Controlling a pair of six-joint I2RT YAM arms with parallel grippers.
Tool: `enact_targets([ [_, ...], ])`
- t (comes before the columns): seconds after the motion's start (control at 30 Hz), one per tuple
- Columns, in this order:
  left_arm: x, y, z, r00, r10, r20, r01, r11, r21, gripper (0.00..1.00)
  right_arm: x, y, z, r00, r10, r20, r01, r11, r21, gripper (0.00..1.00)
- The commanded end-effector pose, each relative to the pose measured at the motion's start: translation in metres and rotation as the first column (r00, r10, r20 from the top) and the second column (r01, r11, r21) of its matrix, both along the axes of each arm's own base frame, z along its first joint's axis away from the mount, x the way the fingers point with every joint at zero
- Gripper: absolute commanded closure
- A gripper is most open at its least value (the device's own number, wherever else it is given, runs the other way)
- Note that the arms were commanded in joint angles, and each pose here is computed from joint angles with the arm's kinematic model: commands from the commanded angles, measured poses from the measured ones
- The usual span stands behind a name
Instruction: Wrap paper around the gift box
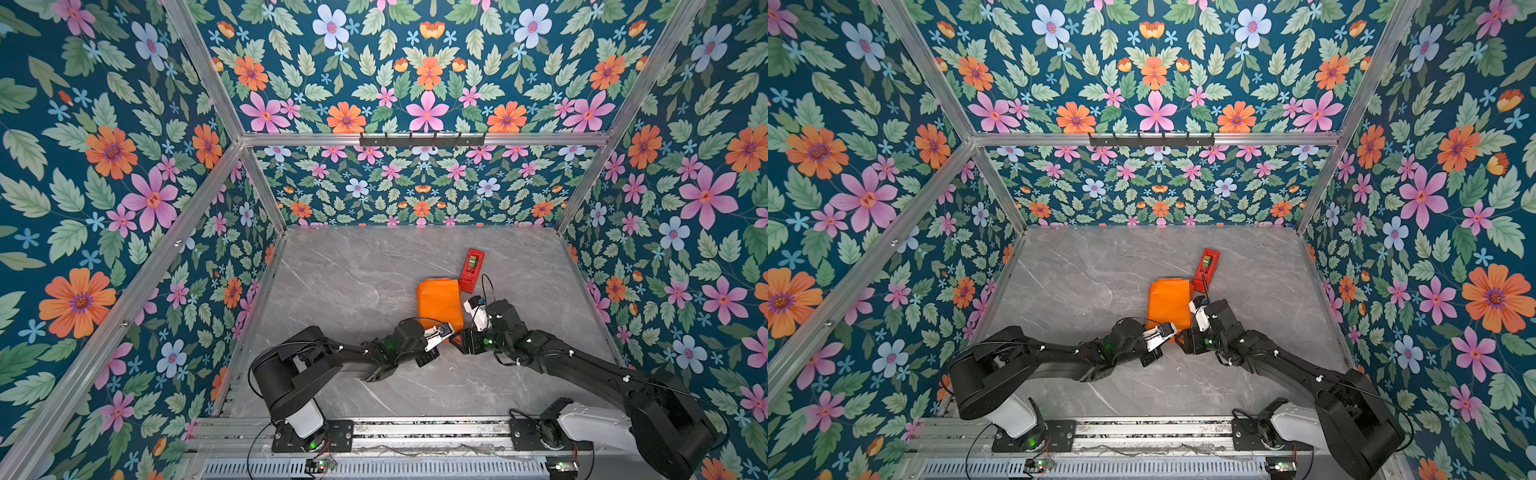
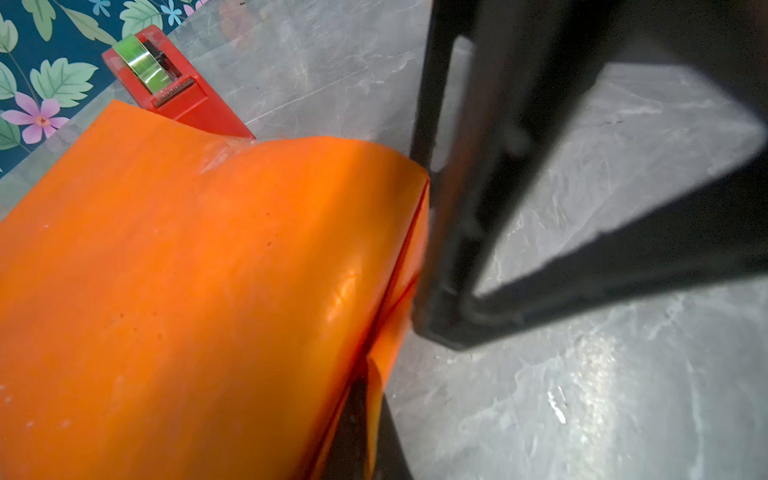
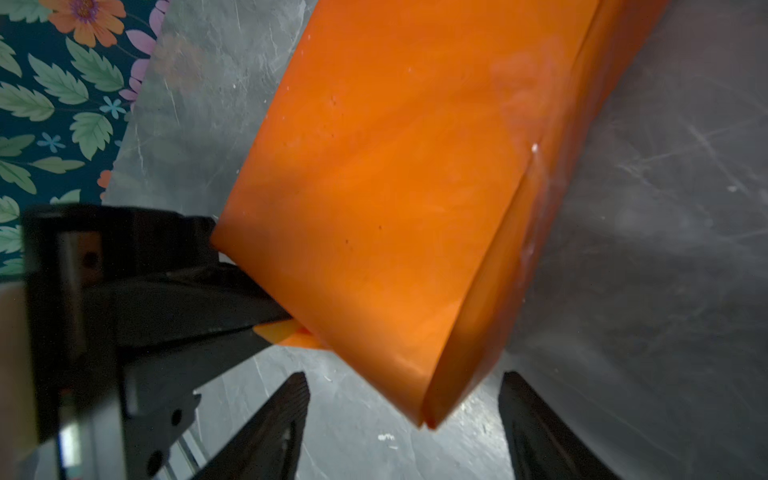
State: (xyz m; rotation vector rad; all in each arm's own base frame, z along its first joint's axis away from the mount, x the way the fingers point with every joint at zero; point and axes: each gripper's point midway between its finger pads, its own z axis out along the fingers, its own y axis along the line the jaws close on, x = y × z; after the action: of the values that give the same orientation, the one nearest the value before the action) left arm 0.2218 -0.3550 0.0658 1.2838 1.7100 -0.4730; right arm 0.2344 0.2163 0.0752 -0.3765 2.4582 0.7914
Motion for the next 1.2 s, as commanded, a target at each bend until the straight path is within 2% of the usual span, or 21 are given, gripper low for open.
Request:
enact_targets([
  [0.0, 0.003, -0.004, 0.009, 1.0, 0.0, 0.02, 0.001, 1.0, -0.03, 1.0, 0.006, -0.002, -0.005, 0.996, 0.0, 0.085, 0.002, 1.0, -0.03, 0.25],
  [0.3, -0.002, -0.005, 0.006, 1.0, -0.023, 0.007, 0.023, 0.999, -0.025, 1.0, 0.013, 0.008, -0.027, 0.962, 0.044, 0.27, -0.038, 0.999, -0.027, 0.25],
  [0.67, -0.004, -0.005, -0.002, 0.999, -0.038, -0.008, 0.038, 0.999, -0.002, 1.0, 0.024, 0.008, -0.044, 0.936, 0.035, 0.349, -0.022, 0.999, -0.043, 0.36],
  [0.93, -0.005, -0.005, -0.002, 0.999, -0.039, -0.003, 0.039, 0.999, 0.003, 0.78, 0.025, 0.004, -0.05, 0.938, 0.017, 0.347, 0.001, 0.999, -0.051, 0.41],
  [1.17, -0.006, -0.004, 0.005, 0.999, -0.046, 0.006, 0.046, 0.999, 0.002, 0.69, 0.026, 0.004, -0.052, 0.94, 0.008, 0.34, 0.009, 0.999, -0.048, 0.43],
])
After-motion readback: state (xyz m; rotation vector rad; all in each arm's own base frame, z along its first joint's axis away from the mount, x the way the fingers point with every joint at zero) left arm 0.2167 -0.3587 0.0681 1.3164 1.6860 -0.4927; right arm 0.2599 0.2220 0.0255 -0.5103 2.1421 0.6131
